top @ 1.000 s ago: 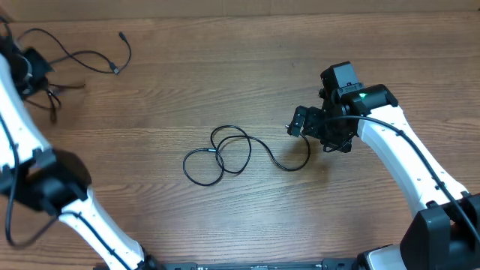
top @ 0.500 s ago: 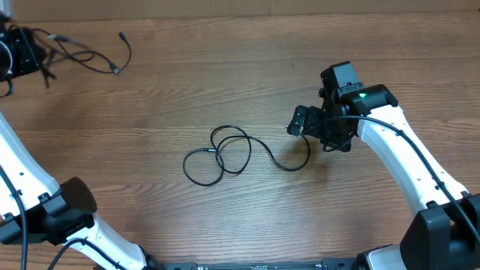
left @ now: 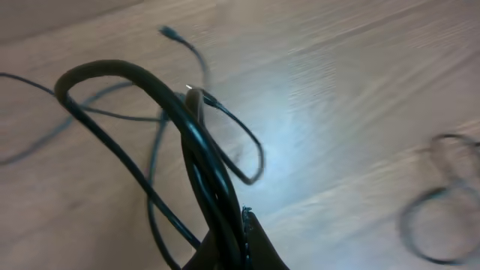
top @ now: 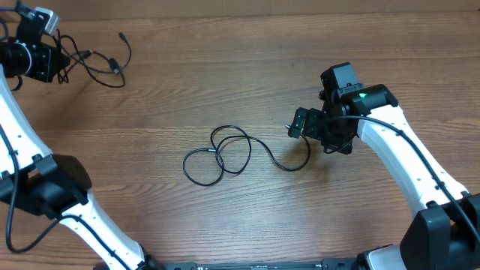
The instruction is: Untangle cables
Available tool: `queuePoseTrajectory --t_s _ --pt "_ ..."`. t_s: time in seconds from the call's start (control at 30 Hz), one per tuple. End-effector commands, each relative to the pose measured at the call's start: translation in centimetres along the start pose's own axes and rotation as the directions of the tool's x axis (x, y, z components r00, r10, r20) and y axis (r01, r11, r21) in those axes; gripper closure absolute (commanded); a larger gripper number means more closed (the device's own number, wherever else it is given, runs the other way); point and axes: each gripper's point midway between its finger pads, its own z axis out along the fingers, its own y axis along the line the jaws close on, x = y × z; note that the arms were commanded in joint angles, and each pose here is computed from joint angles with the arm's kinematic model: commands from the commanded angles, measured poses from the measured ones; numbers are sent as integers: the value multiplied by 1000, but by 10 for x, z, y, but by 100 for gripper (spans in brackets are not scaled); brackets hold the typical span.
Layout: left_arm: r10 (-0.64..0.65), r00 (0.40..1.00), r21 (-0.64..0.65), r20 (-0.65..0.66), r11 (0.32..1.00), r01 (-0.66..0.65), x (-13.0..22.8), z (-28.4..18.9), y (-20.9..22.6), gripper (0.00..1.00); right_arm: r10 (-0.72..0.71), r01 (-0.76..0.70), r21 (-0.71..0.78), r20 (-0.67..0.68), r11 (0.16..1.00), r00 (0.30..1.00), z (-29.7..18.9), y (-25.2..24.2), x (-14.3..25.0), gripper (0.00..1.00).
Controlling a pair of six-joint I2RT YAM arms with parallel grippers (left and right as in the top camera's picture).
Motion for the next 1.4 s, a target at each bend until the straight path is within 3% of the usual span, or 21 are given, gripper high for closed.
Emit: queuePoseTrajectory --t_s 0.0,0.33,0.6,0.63,0.67,0.7,0.97,1.17,1.27,1.37 --pt "60 997 -61 -56 996 -64 24 25 47 96 7 -7 -4 7 1000 1000 -3 1 -3 0" --pt "-10 994 -35 -105 999 7 91 67 109 96 6 -6 -6 10 1000 1000 -3 2 -4 0" --pt "-158 985 -127 -73 981 148 133 61 161 92 7 -7 -14 1 1000 1000 -3 3 -2 0" --pt "-170 983 -141 -62 977 160 135 58 167 83 7 -7 -21 -1 1000 1000 -3 4 -2 0" --pt "-185 981 -156 -52 972 175 137 54 172 59 7 -7 -28 -4 1000 1000 -3 5 -2 0" --pt "-205 978 -167 -40 966 196 140 51 177 0 10 -11 -30 -6 999 1000 -3 6 -1 0" --pt "-267 960 -84 87 958 274 130 43 175 0 21 -22 -60 -24 998 999 -3 11 2 0" --pt "-403 882 174 242 913 370 86 41 142 0 20 -22 -72 -32 997 999 -3 13 3 0" --pt "-411 888 209 206 905 370 79 50 126 1 19 -21 -74 -29 997 999 -3 13 2 0" --pt "-406 910 128 87 910 394 89 68 121 0 18 -20 -75 -27 997 999 -3 14 2 0"
